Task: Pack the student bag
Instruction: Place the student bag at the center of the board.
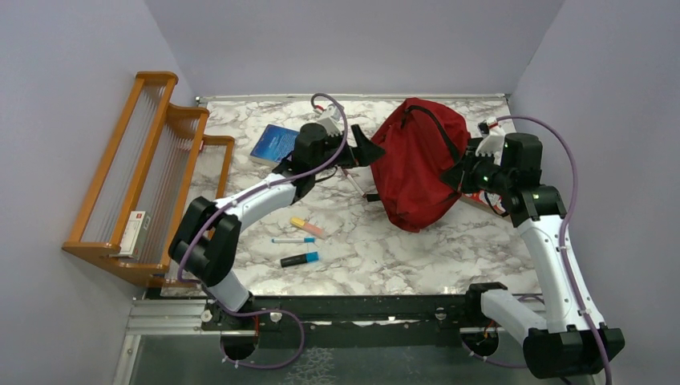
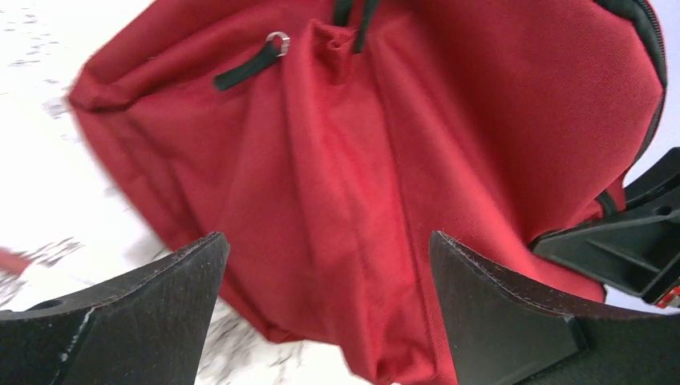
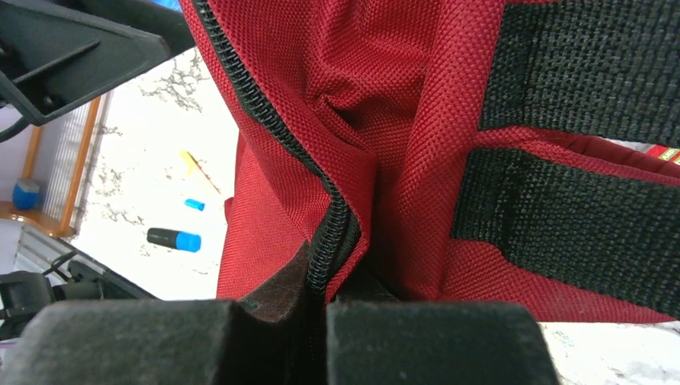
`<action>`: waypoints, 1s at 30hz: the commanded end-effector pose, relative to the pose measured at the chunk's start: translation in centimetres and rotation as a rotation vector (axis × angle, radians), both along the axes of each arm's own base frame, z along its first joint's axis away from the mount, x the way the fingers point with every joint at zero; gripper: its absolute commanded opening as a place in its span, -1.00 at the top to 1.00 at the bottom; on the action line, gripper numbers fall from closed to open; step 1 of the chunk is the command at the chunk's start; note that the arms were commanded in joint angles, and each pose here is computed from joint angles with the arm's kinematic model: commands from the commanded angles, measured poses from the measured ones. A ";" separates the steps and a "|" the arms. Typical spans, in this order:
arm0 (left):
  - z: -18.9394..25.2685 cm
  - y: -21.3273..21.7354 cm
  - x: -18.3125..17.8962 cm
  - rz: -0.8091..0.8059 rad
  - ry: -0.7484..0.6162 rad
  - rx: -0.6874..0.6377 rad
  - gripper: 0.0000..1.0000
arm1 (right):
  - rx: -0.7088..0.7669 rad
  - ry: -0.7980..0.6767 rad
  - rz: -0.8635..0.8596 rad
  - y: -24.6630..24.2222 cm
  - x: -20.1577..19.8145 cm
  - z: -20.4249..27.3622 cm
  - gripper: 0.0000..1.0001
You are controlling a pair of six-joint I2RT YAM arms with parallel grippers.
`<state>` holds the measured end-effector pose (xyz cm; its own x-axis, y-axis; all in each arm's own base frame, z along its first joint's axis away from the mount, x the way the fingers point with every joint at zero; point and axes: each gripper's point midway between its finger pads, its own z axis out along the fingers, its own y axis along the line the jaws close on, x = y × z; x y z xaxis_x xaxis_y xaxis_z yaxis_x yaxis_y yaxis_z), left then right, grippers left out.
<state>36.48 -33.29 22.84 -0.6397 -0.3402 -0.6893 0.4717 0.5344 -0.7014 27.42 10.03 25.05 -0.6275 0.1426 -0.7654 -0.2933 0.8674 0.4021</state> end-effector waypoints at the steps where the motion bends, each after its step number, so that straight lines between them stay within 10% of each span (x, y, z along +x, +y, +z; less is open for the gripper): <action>1: 1.1 -3.5 0.3 -0.065 -0.012 -0.096 -0.92 | 0.007 0.018 0.005 0.1 -1.0 -0.2 0.99; 11: -3.1 -7.3 -0.4 -0.154 0.070 -0.077 -0.58 | 0.006 0.010 0.008 0.1 -1.3 0.0 0.99; 23: -0.2 -8.2 -0.1 -0.245 0.006 -0.115 1.00 | 0.016 -0.002 -0.050 -0.4 -1.0 0.2 0.99; 30: -1.5 -4.6 -0.2 -0.196 0.077 -0.115 1.00 | 0.095 0.015 0.070 1.8 -1.2 0.5 0.99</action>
